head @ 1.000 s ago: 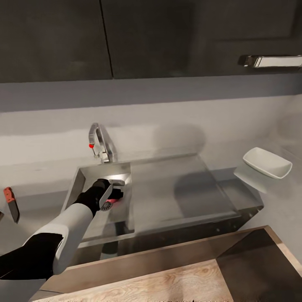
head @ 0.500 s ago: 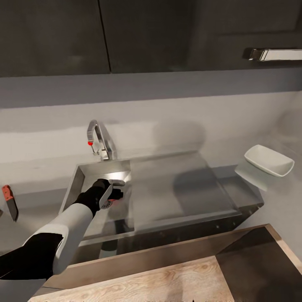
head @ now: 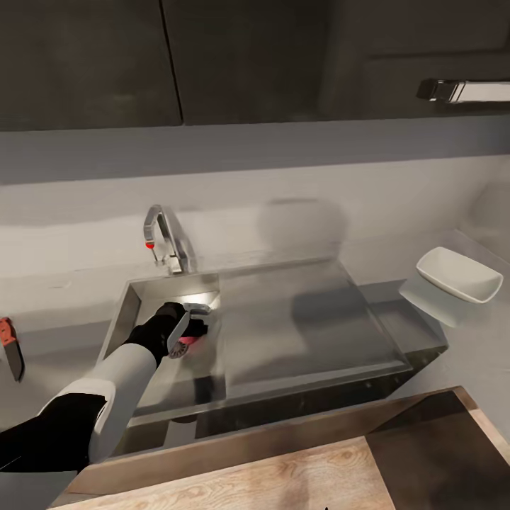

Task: In the kitchen, take the Vidalia onion out of the sink, dice it on the chopping board with the paring knife, put the diced onion into the bowl on the countertop, then place both the paring knife and the chopping board into the sink.

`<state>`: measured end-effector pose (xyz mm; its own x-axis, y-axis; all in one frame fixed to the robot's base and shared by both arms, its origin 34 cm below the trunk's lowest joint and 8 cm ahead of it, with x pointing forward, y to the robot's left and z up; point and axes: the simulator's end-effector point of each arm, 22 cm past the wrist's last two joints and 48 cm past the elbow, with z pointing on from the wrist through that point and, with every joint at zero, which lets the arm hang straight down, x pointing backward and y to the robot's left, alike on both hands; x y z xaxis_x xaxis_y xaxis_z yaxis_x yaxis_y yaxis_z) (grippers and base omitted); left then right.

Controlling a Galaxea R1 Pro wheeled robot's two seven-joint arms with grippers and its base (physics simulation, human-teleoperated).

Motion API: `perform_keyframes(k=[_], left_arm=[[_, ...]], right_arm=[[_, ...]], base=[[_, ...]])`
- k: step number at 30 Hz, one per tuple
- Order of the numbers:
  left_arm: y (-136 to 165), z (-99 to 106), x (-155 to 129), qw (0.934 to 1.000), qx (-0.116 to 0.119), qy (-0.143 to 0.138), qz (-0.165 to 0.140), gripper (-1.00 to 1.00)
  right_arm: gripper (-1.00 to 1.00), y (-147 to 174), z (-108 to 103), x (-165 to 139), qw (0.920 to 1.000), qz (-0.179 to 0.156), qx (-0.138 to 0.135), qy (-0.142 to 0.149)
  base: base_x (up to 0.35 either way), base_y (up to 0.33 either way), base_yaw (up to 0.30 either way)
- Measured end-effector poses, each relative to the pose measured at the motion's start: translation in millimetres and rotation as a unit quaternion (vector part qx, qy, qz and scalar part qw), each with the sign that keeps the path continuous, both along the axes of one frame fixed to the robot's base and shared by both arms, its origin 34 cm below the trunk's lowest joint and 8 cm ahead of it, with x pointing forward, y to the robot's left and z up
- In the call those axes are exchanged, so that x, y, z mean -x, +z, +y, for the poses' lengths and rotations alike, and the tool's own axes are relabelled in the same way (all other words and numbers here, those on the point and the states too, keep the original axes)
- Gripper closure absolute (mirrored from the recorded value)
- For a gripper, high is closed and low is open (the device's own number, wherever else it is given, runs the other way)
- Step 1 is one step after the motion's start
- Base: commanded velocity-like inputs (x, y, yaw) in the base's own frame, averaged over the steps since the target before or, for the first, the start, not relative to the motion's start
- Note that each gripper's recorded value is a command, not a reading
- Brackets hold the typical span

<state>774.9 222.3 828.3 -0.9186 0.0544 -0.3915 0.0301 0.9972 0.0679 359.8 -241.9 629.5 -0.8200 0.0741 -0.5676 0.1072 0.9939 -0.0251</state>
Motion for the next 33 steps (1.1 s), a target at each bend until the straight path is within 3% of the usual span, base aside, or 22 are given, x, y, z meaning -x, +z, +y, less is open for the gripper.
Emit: perform_keyframes(k=[18, 19, 33], left_arm=[[-8.5, 0.6, 8.6, 0.9999, -0.001, 0.000, 0.014, -1.00], [-8.7, 0.6, 8.7, 0.9999, -0.001, 0.000, 0.014, 1.00], [-8.7, 0.9, 8.8, 0.9999, -0.002, 0.000, 0.014, 1.00]], right_arm=[[-1.00, 0.0, 0.0, 0.0, 1.0000, 0.000, 0.000, 0.000], [-1.00, 0.0, 0.0, 0.0, 1.0000, 0.000, 0.000, 0.000], [-1.00, 0.0, 0.0, 0.0, 1.0000, 0.000, 0.000, 0.000]], base=[[0.001, 0.000, 0.000], [0.000, 0.000, 0.000], [0.000, 0.000, 0.000]])
